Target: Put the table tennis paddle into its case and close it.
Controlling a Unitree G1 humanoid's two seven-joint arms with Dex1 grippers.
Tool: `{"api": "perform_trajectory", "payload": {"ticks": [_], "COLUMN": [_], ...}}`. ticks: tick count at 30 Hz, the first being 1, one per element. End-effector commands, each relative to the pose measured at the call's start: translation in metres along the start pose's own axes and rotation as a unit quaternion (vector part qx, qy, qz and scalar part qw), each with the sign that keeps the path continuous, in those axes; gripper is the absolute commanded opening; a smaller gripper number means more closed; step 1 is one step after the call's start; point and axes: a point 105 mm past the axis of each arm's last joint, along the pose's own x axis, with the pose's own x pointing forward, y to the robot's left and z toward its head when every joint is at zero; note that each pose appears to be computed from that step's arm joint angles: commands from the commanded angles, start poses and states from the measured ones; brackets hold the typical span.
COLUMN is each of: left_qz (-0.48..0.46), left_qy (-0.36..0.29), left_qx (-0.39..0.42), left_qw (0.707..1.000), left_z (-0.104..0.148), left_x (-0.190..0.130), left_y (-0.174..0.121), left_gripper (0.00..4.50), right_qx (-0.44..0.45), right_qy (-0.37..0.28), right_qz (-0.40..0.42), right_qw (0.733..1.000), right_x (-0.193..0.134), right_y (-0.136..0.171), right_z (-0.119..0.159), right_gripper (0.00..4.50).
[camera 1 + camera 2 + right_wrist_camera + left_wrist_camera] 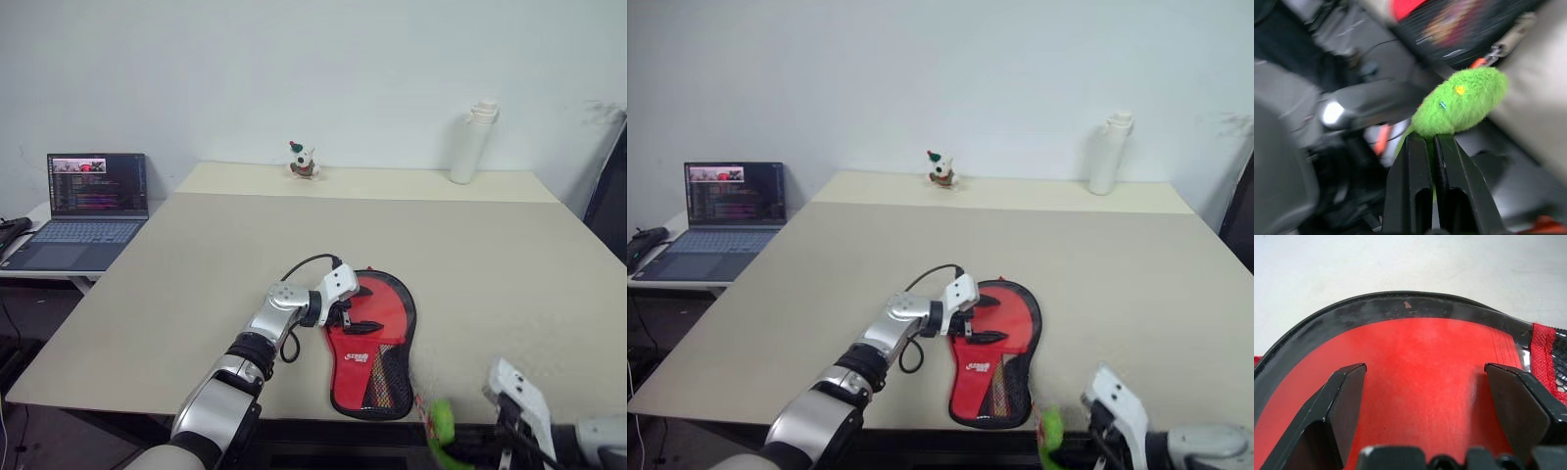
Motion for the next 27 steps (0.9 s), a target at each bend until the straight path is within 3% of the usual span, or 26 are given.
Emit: {"api": "perform_trajectory", "payload": {"ticks": [1, 10, 13, 19, 27], "left_qz": [-0.009, -0.004, 0.0, 0.013, 0.06], "left_qy": [0.048, 0.047, 0.044, 0.018, -0.064], "left_qx": [-0.009, -0.008, -0.006, -0.016, -0.036], "left_qw": [0.999, 0.999, 0.999, 1.0, 0.996], "left_z": [-0.023, -0.024, -0.022, -0.014, 0.02], "left_x": [-0.001, -0.002, -0.003, -0.007, -0.042], "left_y": [-0.007, -0.008, -0.006, -0.003, 0.014], "left_gripper": [4.22, 4.22, 4.22, 4.22, 4.22], "right_qx": [-0.019, -0.02, -0.028, -0.07, -0.15], "right_qy": [0.01, 0.005, -0.001, -0.042, -0.219], "right_qz": [0.049, 0.031, 0.035, 0.022, -0.128], "right_qw": [0.999, 0.999, 0.999, 0.996, 0.956], "right_x": [0.002, 0.004, 0.0, -0.017, -0.043], "right_y": [0.02, 0.004, 0.001, -0.017, -0.107], "right_z": [-0.002, 0.003, 0.006, 0.028, 0.106], "right_gripper": [0.02, 0.02, 0.74, 2.85, 2.85]}}
